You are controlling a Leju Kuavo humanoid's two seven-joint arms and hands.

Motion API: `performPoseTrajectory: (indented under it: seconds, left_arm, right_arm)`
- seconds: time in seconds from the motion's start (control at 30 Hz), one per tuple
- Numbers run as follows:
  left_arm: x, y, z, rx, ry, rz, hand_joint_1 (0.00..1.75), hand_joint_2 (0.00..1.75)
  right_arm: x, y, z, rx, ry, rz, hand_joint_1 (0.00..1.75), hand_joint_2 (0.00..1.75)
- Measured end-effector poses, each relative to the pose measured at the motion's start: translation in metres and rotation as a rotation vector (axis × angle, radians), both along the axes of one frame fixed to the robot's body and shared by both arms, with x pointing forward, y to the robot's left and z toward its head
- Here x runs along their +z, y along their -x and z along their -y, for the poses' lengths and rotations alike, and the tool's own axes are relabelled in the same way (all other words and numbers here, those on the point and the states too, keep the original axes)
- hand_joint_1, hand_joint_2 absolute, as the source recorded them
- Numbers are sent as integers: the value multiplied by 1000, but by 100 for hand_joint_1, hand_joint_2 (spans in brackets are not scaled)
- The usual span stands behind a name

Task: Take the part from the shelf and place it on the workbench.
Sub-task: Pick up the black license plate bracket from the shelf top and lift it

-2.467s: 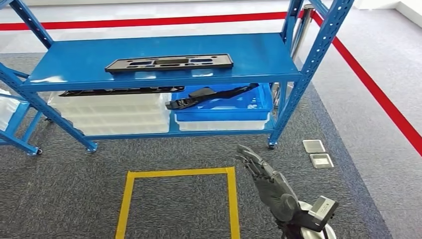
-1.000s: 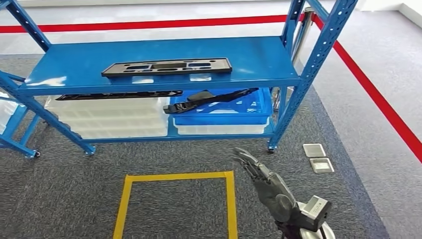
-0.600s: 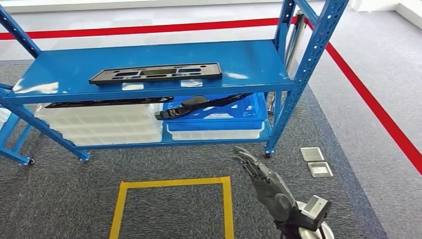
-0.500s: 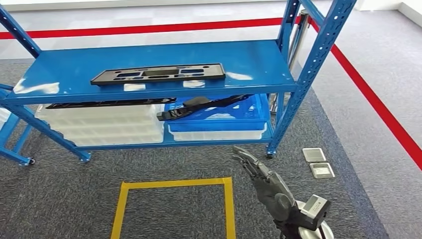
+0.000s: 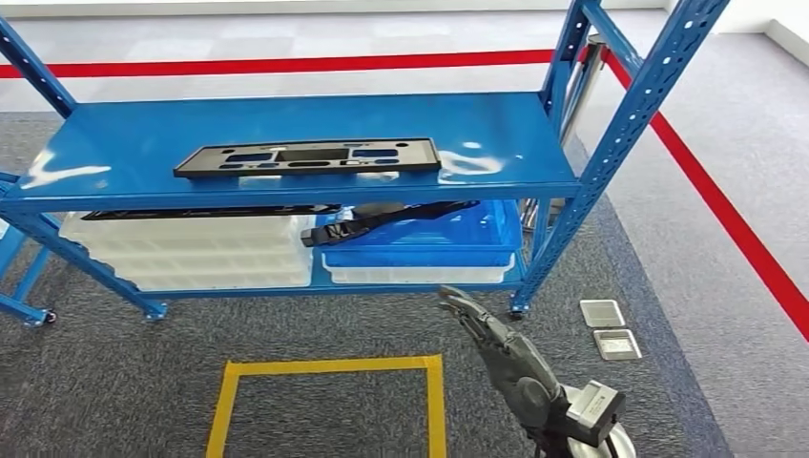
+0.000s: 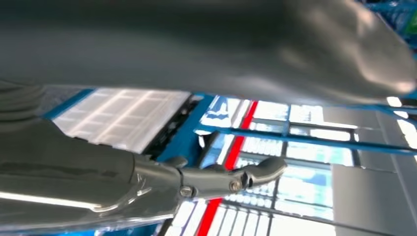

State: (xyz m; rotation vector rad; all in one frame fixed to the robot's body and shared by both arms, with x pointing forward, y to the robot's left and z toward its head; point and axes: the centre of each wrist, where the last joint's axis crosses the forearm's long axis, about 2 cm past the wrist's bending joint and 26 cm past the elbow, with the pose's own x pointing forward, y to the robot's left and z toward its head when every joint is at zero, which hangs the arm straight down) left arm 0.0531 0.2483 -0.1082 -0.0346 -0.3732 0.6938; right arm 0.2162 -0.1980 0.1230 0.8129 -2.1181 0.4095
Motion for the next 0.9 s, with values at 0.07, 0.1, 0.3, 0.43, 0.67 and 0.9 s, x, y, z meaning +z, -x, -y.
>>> performPoseTrajectory:
  seconds: [0.07, 0.1, 0.3, 0.43, 0.67, 0.9]
  left_arm:
    - [0, -1, 0, -2, 0, 2, 0, 0]
    - [0, -1, 0, -3, -1, 3, 0, 0]
    - [0, -1, -1, -9, -4, 6, 0, 0]
    - [0, 2, -2, -7, -5, 3, 0, 0]
    - [-1, 3, -4, 2, -10, 5, 0, 0]
    - [-1, 2, -3, 6, -7, 7, 0, 0]
  right_arm:
    - [-1, 1, -1, 3, 2, 0, 0, 0]
    - [-1, 1, -1, 5, 2, 2, 0, 0]
    - [0, 1, -2, 9, -5, 5, 0, 0]
    - [0, 1, -3, 10, -6, 6, 0, 0]
    - [1, 0, -3, 11, -9, 12, 0, 0]
    - [0, 1, -3, 12, -9, 7, 0, 0]
